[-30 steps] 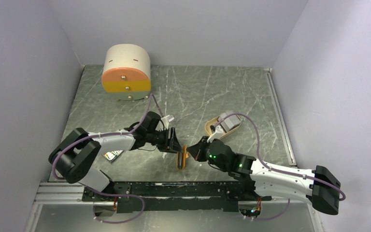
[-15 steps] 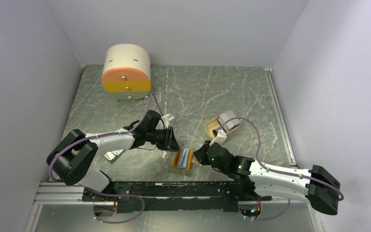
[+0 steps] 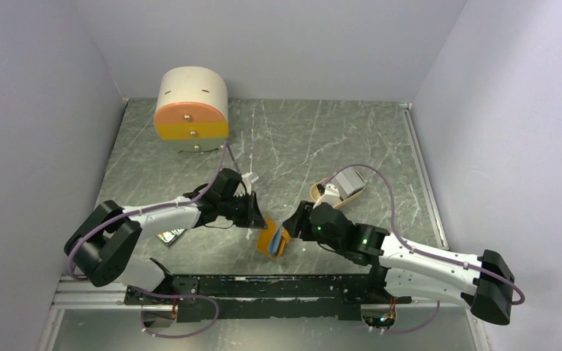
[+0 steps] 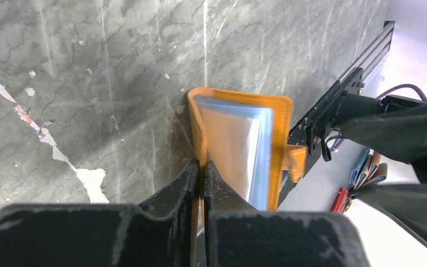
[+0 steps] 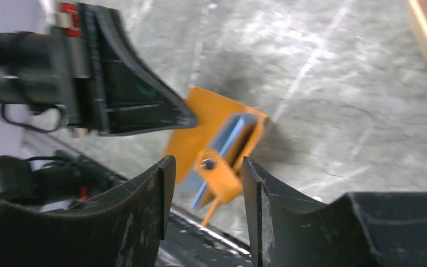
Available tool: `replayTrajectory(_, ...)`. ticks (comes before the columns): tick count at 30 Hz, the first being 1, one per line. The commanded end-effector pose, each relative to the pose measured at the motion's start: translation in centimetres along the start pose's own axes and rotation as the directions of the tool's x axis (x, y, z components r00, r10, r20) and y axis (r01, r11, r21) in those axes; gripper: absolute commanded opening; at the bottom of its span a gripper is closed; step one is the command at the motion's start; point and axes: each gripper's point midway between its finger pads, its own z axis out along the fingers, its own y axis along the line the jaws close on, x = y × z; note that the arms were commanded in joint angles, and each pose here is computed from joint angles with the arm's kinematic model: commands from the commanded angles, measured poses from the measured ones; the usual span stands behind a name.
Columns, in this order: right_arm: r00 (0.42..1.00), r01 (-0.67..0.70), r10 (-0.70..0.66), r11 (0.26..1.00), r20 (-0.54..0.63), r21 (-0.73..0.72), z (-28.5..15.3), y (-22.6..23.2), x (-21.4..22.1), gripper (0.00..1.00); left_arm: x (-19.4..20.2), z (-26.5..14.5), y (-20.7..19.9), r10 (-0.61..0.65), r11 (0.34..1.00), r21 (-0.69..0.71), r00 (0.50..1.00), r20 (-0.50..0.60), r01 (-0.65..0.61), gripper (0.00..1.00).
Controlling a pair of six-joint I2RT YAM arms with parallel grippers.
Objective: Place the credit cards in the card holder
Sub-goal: Open the card holder at the center of the board.
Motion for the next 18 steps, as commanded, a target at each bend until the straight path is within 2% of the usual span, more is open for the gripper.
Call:
replayTrajectory(1, 0.999, 0.015, -0.020, 0.995, -0.049, -0.103, -1.1, 3.5, -0.9, 0.50, -0.9, -1.2, -1.2, 0.021, 1.000, 0.007, 0.998, 0.063, -0.022, 0.09)
replayTrajectory(5, 0.997, -0.007, -0.012, 0.973, -0.078, -0.231, -1.0, 6.9, -0.8, 0.47, -1.3, -1.8, -1.5, 0.018, 1.000, 0.007, 0.996, 0.091, -0.019, 0.09)
replayTrajectory(11, 0.993, -0.022, -0.012, 0.957, -0.117, -0.290, 0.8, 8.3, 0.7, 0.44, -1.4, -1.9, -1.4, -0.002, 1.000, -0.006, 0.995, 0.099, 0.003, 0.09)
replayTrajectory(18, 0.989, 0.000, -0.026, 0.985, -0.147, -0.174, 2.7, 5.5, 2.5, 0.41, -1.4, -2.0, -0.7, 0.004, 0.999, -0.049, 0.995, 0.099, 0.001, 0.09)
